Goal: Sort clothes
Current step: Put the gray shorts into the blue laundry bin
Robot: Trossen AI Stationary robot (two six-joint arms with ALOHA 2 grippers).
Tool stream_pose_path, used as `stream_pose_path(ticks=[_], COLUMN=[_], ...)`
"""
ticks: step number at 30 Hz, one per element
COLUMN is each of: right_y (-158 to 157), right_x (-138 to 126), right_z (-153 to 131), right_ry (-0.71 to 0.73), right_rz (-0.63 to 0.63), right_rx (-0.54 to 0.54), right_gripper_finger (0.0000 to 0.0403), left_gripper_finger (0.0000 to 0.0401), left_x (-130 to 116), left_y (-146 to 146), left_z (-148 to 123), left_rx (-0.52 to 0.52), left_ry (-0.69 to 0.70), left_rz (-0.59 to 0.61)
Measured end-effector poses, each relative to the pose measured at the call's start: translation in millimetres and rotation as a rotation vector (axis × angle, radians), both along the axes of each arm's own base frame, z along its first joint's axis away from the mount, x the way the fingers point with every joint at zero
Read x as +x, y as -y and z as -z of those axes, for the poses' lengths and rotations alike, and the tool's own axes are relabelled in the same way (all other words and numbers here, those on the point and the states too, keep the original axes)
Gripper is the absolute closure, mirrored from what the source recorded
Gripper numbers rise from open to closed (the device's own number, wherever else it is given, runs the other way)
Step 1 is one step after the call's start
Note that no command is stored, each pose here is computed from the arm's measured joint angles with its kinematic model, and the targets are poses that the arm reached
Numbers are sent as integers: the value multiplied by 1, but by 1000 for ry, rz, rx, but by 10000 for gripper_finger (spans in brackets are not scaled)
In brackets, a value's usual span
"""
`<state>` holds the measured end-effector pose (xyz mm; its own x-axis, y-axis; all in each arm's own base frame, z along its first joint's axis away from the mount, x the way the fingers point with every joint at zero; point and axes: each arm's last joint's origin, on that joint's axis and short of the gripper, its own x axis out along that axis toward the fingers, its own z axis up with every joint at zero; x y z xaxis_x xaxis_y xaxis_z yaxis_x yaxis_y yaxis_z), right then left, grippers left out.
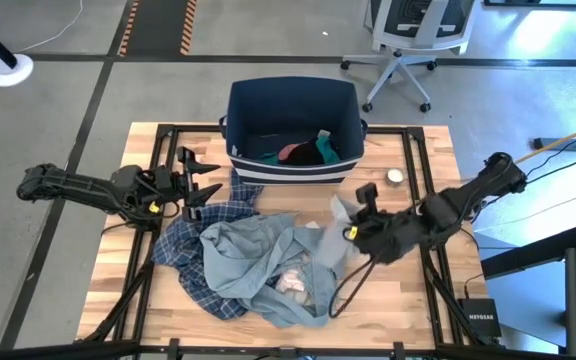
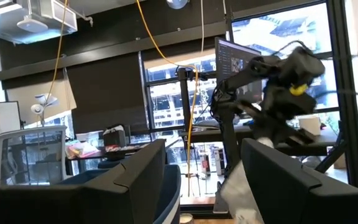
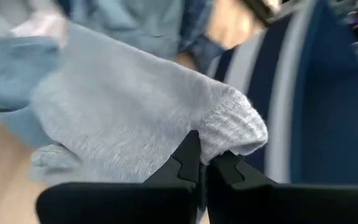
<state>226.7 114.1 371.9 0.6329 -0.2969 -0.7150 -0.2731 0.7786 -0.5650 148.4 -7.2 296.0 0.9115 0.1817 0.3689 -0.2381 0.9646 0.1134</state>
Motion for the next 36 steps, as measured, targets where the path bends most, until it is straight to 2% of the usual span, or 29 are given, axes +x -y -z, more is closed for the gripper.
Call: stream_pose_path(ticks=[5, 16, 25, 30, 36], right_y=[19, 68, 117, 141, 172], right_x=[3, 18, 34, 39, 43], right_z=[-29, -84, -111, -124, -123], right_ry=[84, 263, 404, 506, 507], right_rz=[22, 97, 139, 155, 229], right_rx=[-67, -247, -405, -455, -486], right_gripper_finger=[379, 383, 385, 380, 378], left_gripper_finger=[193, 193, 193, 193, 193], left_x=[0, 0, 0, 0, 0], left_y=[0, 0, 0, 0, 0], left_z=[0, 0, 0, 0, 0], left_rx=[3, 5, 7, 11, 12], left_ry=[-1, -1, -2, -3, -3], left_rz=[-1, -2, -2, -4, -5])
